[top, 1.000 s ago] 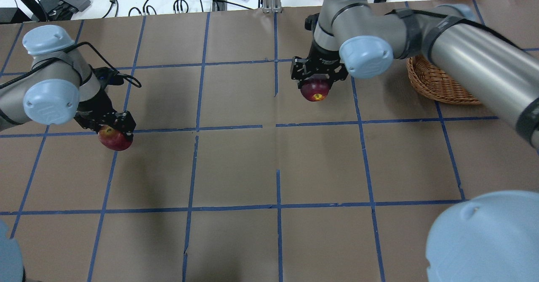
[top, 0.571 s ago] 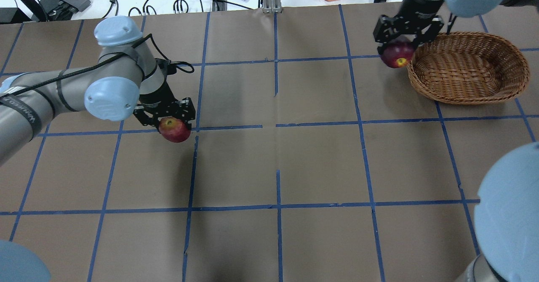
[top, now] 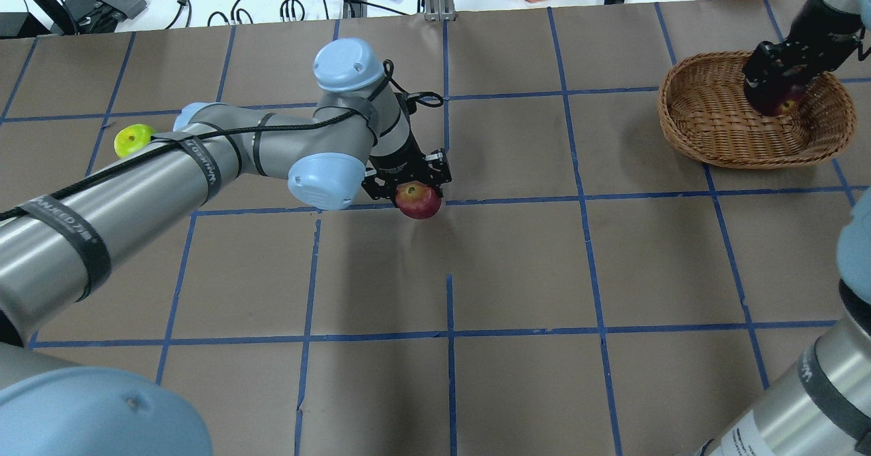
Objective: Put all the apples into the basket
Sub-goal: 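Carry the dark red apple into the basket and release while left places red apple centrally, then grasp the red apple with the right gripper while the left gripper grasps the green apple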
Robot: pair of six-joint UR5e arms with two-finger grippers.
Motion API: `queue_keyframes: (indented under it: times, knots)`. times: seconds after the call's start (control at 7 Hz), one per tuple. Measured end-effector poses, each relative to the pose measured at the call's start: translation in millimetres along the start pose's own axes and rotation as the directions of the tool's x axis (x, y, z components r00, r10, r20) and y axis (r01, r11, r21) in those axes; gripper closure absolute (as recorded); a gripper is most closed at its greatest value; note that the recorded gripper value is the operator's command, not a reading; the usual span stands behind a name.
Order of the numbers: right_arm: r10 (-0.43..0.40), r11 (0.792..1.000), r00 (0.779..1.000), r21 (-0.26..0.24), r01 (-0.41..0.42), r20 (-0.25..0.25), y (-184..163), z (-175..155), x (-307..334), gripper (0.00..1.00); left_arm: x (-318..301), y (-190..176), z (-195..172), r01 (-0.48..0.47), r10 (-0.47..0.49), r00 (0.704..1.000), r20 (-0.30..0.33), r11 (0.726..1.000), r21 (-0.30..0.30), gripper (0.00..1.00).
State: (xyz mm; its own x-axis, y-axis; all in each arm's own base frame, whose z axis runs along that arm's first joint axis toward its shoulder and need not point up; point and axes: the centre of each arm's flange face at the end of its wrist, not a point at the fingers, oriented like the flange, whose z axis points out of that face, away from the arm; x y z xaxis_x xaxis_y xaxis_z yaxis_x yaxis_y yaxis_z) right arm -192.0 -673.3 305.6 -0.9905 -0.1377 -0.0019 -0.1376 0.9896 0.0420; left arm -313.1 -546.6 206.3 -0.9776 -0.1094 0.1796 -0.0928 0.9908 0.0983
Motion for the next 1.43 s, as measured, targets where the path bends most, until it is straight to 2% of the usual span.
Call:
queue_keyframes:
  times: [0.29, 0.43, 0.71, 1.0, 1.14, 1.29, 1.43]
  knots:
    - [-0.006, 0.999, 1.000, 0.034, 0.007, -0.025, 1.0, 39.5, 53.3, 1.00, 14.6, 6.3, 13.8, 0.015, -0.015, 1.000, 0.006, 1.000, -0.008, 0.00]
    - [-0.002, 0.999, 0.999, 0.046, 0.003, -0.034, -2.0, 53.0, 65.1, 1.00, 13.9, 2.1, 0.4, 0.031, -0.031, 1.000, -0.001, 1.000, 0.001, 0.00]
    - [0.013, 0.998, 0.999, 0.060, -0.011, -0.045, -6.4, 67.6, 73.2, 0.01, -14.4, -22.5, -57.6, 0.041, -0.041, 0.999, 0.008, 0.999, -0.029, 0.00]
    - [0.032, 0.997, 0.998, 0.066, -0.030, -0.044, -9.9, 78.4, 75.7, 0.00, -97.3, -51.5, -130.9, -0.069, 0.074, 0.996, 0.055, 0.994, -0.087, 0.00]
    - [0.040, 0.997, 0.998, 0.070, -0.037, -0.046, -10.3, 78.0, 76.0, 0.00, -145.7, -63.9, -159.3, -0.119, 0.127, 0.987, 0.096, 0.989, -0.087, 0.00]
    - [0.042, 0.996, 0.998, 0.075, -0.038, -0.049, -10.5, 71.8, 74.0, 0.00, -195.5, -79.9, -185.0, -0.150, 0.160, 0.972, 0.174, 0.986, -0.073, 0.00]
    - [0.038, 0.996, 0.998, 0.085, -0.033, -0.054, -10.0, 55.9, 67.2, 0.00, -242.8, -101.4, -204.9, -0.170, 0.175, 0.958, 0.227, 0.985, -0.041, 0.00]
